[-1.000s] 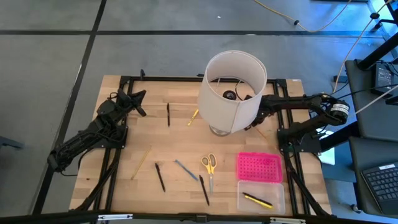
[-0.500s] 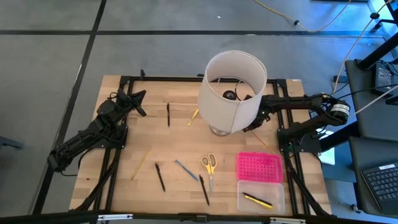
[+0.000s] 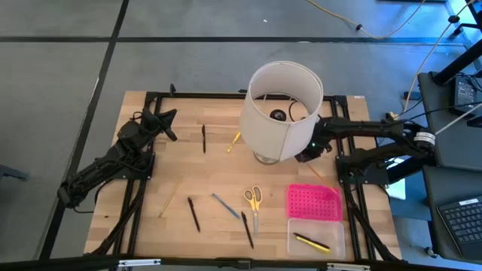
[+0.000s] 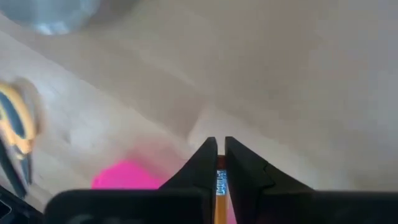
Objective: Pick & place school supplies into a supply box
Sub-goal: Put the yellow pencil into the supply box
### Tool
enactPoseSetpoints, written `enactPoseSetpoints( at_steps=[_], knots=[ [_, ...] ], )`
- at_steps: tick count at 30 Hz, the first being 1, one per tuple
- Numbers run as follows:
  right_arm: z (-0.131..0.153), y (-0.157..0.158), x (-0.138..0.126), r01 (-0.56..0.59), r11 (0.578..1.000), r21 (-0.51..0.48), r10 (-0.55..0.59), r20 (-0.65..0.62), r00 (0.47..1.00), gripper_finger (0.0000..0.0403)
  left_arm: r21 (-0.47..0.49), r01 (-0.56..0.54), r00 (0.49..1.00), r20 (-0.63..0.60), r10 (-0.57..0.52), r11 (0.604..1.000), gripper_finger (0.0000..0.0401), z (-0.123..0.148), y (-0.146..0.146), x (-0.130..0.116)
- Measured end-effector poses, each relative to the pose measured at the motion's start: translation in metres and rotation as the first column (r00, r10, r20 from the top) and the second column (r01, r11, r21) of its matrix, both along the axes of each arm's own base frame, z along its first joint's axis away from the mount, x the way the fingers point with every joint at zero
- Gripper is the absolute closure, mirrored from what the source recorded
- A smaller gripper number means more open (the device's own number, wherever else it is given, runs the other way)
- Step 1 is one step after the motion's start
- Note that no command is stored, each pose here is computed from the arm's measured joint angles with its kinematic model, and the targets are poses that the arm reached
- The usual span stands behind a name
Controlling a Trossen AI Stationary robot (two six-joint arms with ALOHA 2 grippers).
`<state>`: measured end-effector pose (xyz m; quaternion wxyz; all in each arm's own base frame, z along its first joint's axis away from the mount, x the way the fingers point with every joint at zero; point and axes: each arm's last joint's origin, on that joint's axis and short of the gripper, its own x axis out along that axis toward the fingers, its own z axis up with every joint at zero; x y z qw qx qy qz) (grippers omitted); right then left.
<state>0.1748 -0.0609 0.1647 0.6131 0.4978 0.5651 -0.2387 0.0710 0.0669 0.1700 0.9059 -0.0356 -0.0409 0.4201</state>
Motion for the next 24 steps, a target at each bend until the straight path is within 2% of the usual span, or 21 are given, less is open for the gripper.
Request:
enactPoseSetpoints(
  at_steps=[5, 24],
  knots=[
    [0.000, 0.018, 0.004, -0.024, 0.997, 0.068, 0.025, -0.024, 0.999, 0.0370, 0.000, 0.000, 1.000, 0.000, 0.000, 1.000, 0.0395, 0.000, 0.000, 0.000],
    [0.002, 0.083, 0.017, -0.113, 0.984, 0.137, 0.118, -0.027, 0.993, 0.0370, -0.006, 0.000, 1.000, -0.008, 0.000, 1.000, 0.0395, -0.001, 0.000, 0.000]
  ],
)
